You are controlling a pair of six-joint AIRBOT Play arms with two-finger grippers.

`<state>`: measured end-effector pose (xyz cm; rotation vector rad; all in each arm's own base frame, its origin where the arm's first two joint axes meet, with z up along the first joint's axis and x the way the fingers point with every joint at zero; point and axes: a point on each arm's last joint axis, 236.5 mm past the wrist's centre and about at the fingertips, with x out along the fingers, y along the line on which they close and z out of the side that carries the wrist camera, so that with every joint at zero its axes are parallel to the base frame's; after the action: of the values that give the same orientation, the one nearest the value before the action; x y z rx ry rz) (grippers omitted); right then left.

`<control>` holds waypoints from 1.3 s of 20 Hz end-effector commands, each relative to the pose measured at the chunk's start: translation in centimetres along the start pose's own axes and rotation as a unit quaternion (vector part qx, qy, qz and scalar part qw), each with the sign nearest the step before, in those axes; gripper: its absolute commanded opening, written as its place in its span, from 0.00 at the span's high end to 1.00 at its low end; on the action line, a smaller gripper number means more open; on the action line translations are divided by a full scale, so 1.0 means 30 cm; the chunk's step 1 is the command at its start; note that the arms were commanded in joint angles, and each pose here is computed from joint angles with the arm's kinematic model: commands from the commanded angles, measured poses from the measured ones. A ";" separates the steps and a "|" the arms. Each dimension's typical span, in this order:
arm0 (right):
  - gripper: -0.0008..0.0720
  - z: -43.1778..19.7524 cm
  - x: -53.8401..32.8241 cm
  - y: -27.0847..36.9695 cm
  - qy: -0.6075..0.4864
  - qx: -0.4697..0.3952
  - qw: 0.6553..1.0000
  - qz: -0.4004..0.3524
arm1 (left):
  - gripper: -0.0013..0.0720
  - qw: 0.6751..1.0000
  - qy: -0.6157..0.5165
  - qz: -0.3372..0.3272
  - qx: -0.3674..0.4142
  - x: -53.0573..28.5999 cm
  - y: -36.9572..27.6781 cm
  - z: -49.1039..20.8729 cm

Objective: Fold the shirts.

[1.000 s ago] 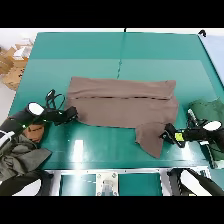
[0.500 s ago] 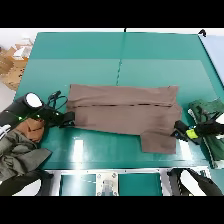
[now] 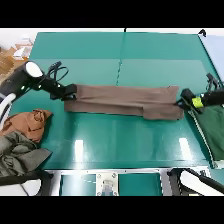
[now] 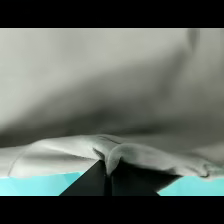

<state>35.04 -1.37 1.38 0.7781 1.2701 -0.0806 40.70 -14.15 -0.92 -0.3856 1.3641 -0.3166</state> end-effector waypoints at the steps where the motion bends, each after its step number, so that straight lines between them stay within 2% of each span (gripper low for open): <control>1: 0.96 0.187 0.113 0.087 -0.020 0.000 0.999 0.025 | 0.95 1.000 -0.009 -0.010 0.007 0.120 0.010 0.167; 4: 0.96 0.292 0.290 0.077 -0.019 0.007 1.000 0.018 | 0.94 0.999 -0.044 -0.024 0.005 0.233 0.025 0.308; 5: 0.96 0.331 0.331 0.067 -0.027 0.012 0.999 0.017 | 0.57 0.998 -0.060 -0.033 -0.001 0.249 0.016 0.350; 6: 0.86 0.366 0.354 0.060 -0.035 0.014 0.999 0.016 | 0.06 0.995 -0.092 -0.032 -0.001 0.236 0.016 0.412; 7: 0.65 0.399 0.350 0.052 -0.042 0.008 0.999 0.017 | 0.03 0.991 -0.131 -0.030 0.001 0.199 0.021 0.481; 8: 0.50 0.432 0.321 0.041 -0.050 -0.006 0.999 0.018 | 0.03 0.986 -0.163 -0.028 0.003 0.139 0.031 0.549; 9: 0.40 0.450 0.280 0.019 -0.048 -0.022 0.998 0.017 | 0.03 0.983 -0.182 -0.030 0.001 0.070 0.048 0.597; 10: 0.24 0.447 0.241 -0.014 -0.033 -0.033 0.999 0.016 | 0.03 0.982 -0.188 -0.031 -0.005 0.007 0.068 0.623; 11: 0.19 0.434 0.205 -0.056 -0.015 -0.044 0.999 0.015 | 0.03 0.982 -0.185 -0.034 -0.015 -0.051 0.091 0.632; 12: 0.19 0.417 0.175 -0.106 0.004 -0.056 0.998 0.015 | 0.03 0.984 -0.176 -0.033 -0.017 -0.091 0.112 0.627; 14: 0.11 0.397 0.137 -0.199 0.025 -0.067 0.997 0.017 | 0.03 0.989 -0.143 -0.036 -0.022 -0.131 0.144 0.583; 16: 0.10 0.384 0.136 -0.266 0.041 -0.076 0.996 0.021 | 0.03 0.993 -0.110 -0.038 -0.024 -0.130 0.153 0.534; 17: 0.02 0.373 0.154 -0.288 0.053 -0.087 0.995 0.024 | 0.03 0.994 -0.097 -0.039 -0.024 -0.126 0.151 0.514; 19: 0.02 0.342 0.207 -0.301 0.081 -0.107 0.990 0.042 | 0.03 0.995 -0.084 -0.042 -0.020 -0.115 0.130 0.494; 23: 0.02 0.285 0.307 -0.195 0.122 -0.105 0.972 0.170 | 0.03 0.996 -0.077 -0.045 -0.008 -0.094 0.085 0.482; 26: 0.02 0.259 0.359 -0.182 0.143 -0.095 0.964 0.202 | 0.03 0.996 -0.071 -0.048 0.000 -0.080 0.054 0.470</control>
<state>42.42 -7.41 -8.96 0.8421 1.3518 0.3941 54.55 -9.58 2.77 -0.4757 1.1928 -0.3433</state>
